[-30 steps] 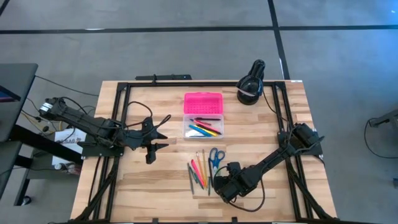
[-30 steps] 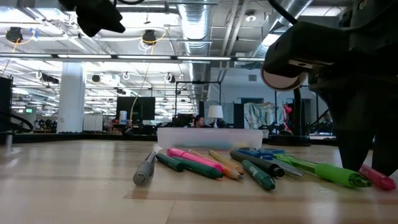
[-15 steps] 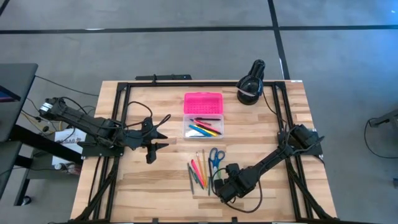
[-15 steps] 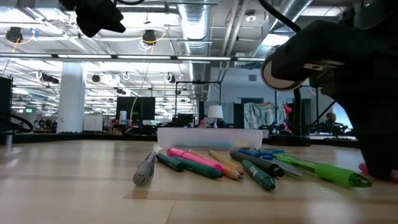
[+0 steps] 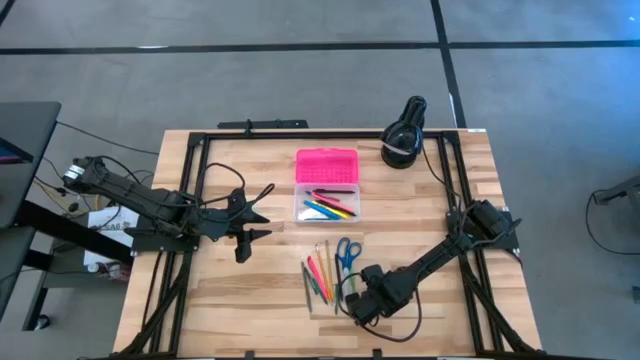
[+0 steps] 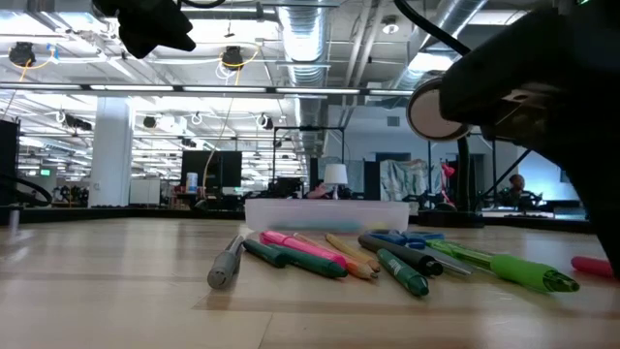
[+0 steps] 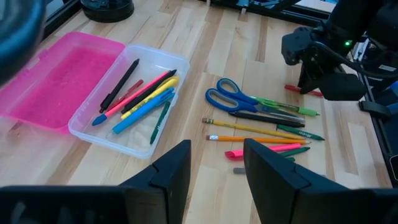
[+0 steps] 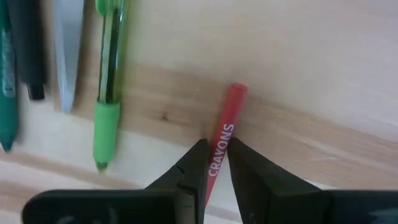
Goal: Pick & place school supplies into a supply box
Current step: Put the red crayon into the pink supply box
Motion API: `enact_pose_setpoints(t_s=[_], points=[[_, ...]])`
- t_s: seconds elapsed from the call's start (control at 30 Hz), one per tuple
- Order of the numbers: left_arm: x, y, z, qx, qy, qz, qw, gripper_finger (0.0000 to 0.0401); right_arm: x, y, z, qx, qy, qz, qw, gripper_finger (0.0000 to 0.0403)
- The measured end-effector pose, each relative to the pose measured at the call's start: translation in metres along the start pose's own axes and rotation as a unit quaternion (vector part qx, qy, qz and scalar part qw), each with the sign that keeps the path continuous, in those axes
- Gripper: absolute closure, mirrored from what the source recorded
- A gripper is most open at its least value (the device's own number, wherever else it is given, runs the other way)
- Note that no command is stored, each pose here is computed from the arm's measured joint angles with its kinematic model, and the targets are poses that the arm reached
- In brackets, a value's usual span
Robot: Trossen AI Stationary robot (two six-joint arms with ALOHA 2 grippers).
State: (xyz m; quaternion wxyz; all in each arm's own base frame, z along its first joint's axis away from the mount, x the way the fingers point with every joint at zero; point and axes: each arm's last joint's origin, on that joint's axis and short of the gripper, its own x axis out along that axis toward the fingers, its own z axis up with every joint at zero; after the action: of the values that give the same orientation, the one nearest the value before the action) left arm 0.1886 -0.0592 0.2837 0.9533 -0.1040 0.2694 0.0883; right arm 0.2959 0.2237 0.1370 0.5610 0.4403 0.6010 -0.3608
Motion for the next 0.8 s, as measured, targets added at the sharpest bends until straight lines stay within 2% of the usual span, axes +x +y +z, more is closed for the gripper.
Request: enact_pose_setpoints(t_s=[0.37, 0.6, 0.8], points=[[0.0, 0.0001, 0.0, 0.0, 0.0, 0.001, 1.0, 0.026, -0.0005, -0.0023, -0.0011, -0.098, 0.036, -0.018, 0.994, 0.0343], [0.0, 0.0003, 0.0003, -0.005, -0.004, 0.006, 1.0, 0.026, -0.0013, -0.0077, 0.0047, -0.13, 0.068, -0.053, 0.988, 0.0343], [0.0, 0.0003, 0.0006, -0.013, -0.006, 0.007, 1.0, 0.026, -0.0014, -0.0077, 0.0045, -0.14, 0.075, -0.053, 0.986, 0.0343]])
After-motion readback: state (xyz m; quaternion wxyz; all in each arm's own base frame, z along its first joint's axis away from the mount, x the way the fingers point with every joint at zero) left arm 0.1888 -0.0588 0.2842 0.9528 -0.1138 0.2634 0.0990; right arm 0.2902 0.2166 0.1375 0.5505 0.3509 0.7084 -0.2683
